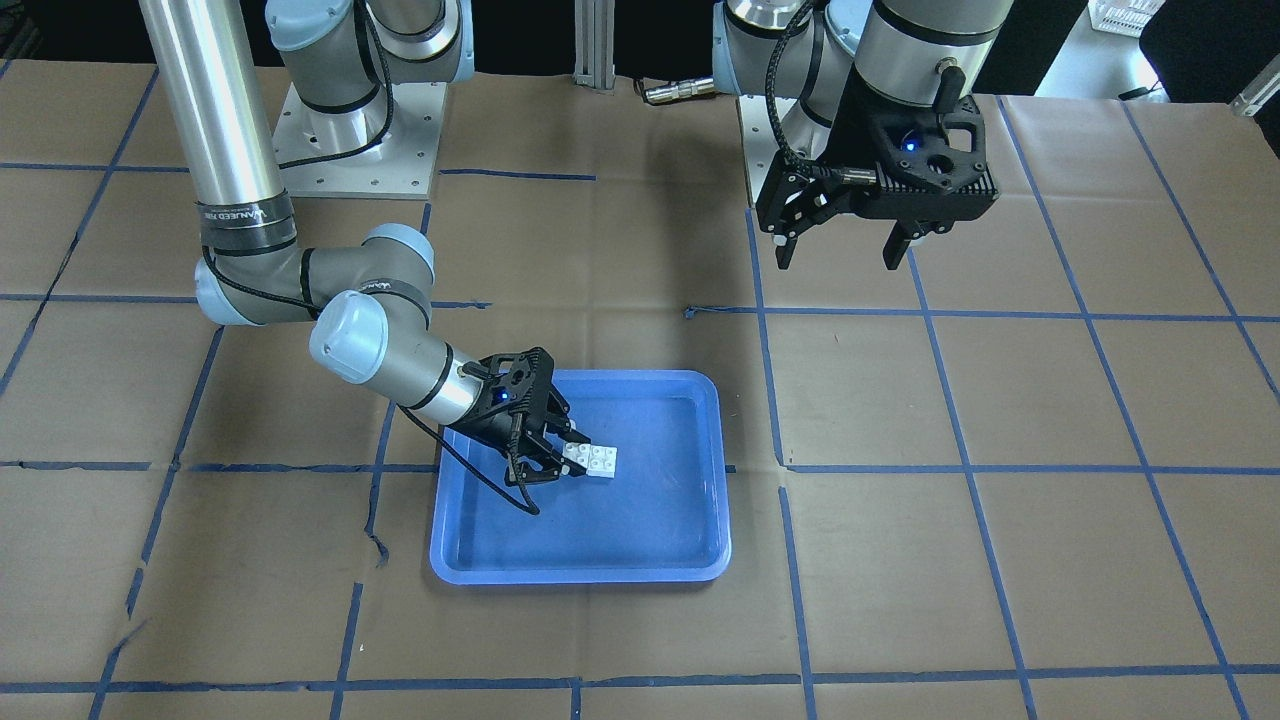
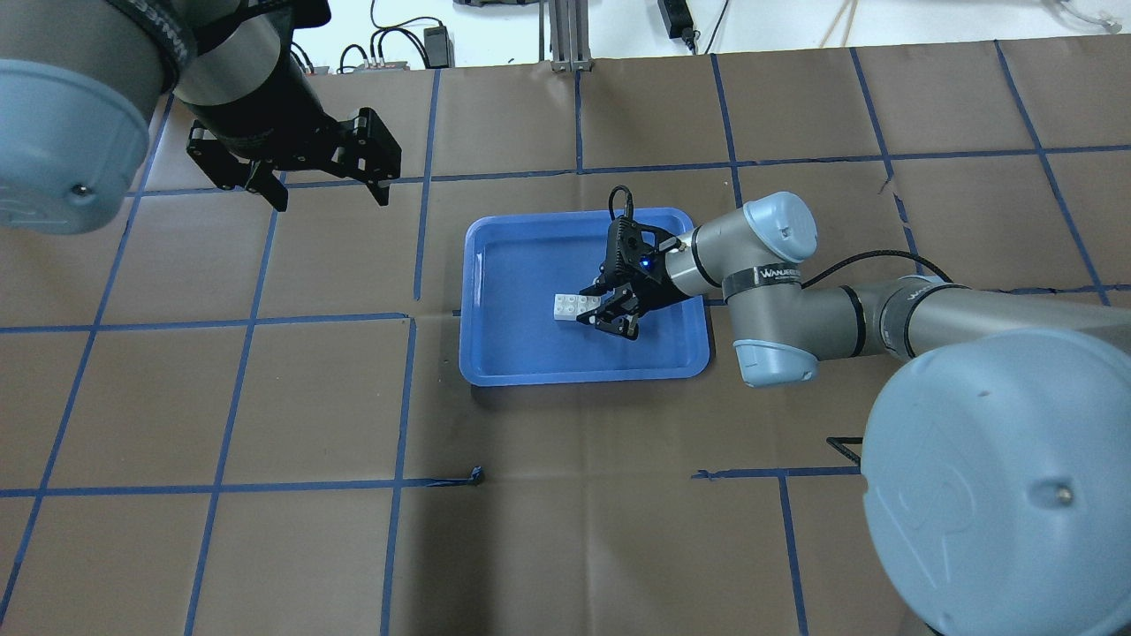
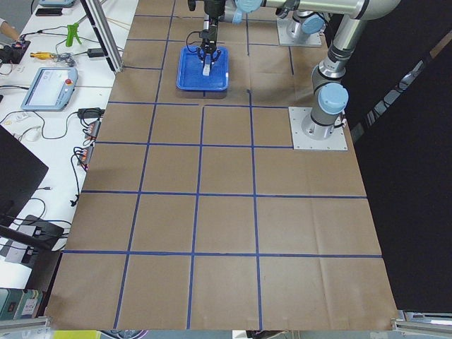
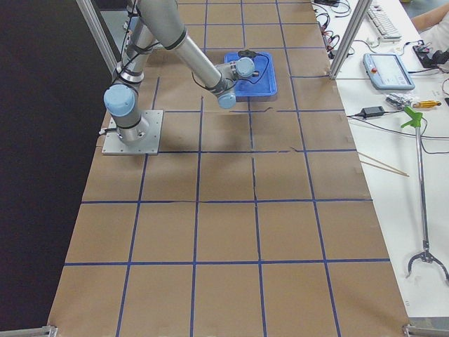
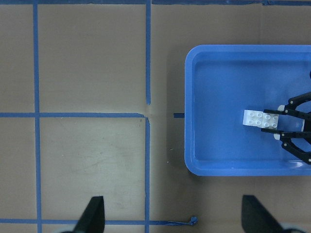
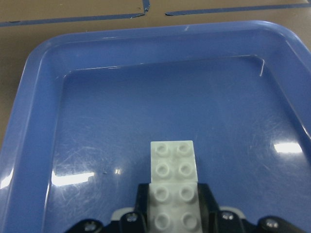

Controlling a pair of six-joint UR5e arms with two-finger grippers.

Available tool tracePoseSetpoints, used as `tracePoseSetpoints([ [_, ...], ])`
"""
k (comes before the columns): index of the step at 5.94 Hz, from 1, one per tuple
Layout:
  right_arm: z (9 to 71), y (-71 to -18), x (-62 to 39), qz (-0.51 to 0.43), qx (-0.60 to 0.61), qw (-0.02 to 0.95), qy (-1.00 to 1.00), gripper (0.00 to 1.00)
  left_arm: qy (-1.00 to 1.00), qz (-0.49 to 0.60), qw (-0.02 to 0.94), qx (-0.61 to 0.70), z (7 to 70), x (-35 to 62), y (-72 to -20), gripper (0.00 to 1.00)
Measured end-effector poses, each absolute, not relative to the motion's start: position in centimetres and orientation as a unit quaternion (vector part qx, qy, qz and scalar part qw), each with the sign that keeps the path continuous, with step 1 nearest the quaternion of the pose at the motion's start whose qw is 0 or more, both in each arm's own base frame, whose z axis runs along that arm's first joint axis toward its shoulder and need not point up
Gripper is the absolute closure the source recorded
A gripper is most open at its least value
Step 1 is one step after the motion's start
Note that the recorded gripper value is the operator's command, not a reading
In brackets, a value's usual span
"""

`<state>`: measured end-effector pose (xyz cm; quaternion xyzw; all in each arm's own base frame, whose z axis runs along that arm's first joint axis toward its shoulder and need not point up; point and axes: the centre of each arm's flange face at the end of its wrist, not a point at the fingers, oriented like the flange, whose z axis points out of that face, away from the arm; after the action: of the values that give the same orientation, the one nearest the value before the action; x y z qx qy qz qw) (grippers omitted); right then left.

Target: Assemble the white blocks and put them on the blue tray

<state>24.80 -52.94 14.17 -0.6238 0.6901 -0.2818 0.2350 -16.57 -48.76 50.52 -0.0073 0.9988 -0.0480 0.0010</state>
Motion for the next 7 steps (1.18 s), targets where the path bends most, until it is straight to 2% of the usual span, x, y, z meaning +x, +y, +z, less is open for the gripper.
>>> tracePoseSetpoints([
  [3, 14.14, -52.92, 24.82, -0.282, -0.624, 0.236, 0.69, 0.63, 0.999, -0.048, 0.002, -0.007, 50.66, -16.53, -48.59, 0.01],
  [7, 14.04, -52.91, 24.82, -0.282, -0.621, 0.24, 0.69, 0.38, 0.999, -0.048, 0.002, -0.007, 50.69, -16.53, -48.59, 0.01],
])
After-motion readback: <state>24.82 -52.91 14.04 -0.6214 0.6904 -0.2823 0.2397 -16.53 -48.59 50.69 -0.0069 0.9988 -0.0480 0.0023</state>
